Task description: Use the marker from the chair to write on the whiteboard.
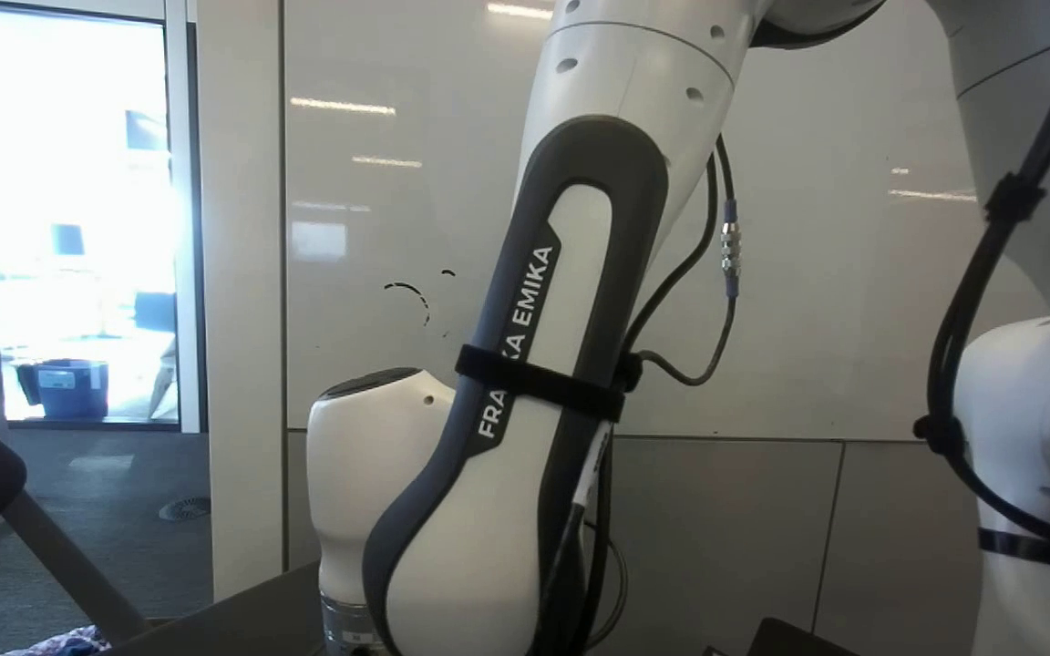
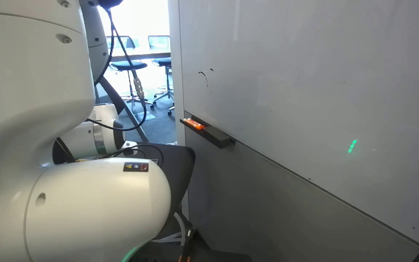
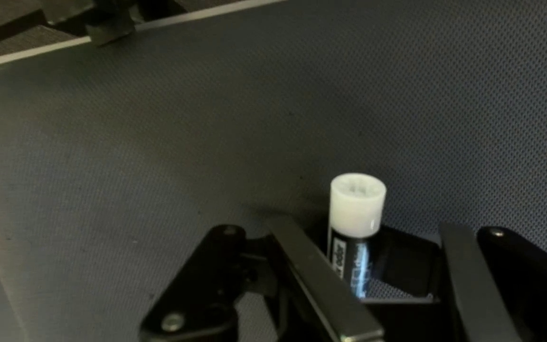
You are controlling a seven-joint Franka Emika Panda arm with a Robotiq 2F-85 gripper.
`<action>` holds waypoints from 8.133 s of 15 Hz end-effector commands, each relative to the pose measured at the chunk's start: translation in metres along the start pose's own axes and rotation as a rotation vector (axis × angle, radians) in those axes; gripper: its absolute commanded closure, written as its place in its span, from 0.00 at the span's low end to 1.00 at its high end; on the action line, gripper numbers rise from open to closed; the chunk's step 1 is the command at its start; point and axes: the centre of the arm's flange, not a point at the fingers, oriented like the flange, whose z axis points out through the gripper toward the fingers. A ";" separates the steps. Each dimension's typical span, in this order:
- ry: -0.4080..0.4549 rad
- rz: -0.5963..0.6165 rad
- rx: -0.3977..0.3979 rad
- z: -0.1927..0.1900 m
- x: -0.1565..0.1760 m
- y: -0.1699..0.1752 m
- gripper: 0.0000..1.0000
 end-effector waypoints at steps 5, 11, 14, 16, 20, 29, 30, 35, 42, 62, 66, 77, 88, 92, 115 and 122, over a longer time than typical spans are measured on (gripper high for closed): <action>0.048 -0.065 -0.104 0.002 -0.013 -0.008 0.47; 0.075 -0.108 -0.141 0.002 -0.031 -0.017 0.01; 0.087 -0.119 -0.148 -0.003 -0.039 -0.022 0.00; 0.095 -0.122 -0.145 -0.006 -0.041 -0.024 0.00; 0.117 -0.112 -0.133 -0.014 -0.036 -0.023 0.01; 0.131 -0.086 -0.112 -0.025 -0.008 -0.013 0.30; 0.128 -0.080 -0.110 -0.026 -0.006 -0.011 0.36; 0.126 -0.058 -0.106 -0.025 0.003 0.000 0.75; 0.123 -0.051 -0.099 -0.030 0.005 0.007 0.89; 0.164 -0.003 -0.144 -0.252 0.037 0.126 0.90; 0.226 0.021 -0.118 -0.272 0.063 0.118 0.90; 0.325 0.154 -0.042 -0.351 0.145 0.125 0.90; 0.384 0.256 -0.007 -0.389 0.208 0.168 0.90; 0.386 0.285 0.002 -0.397 0.228 0.178 0.90; 0.379 0.406 -0.024 -0.374 0.256 0.213 0.91; 0.443 0.279 -0.068 -0.384 0.260 0.162 0.91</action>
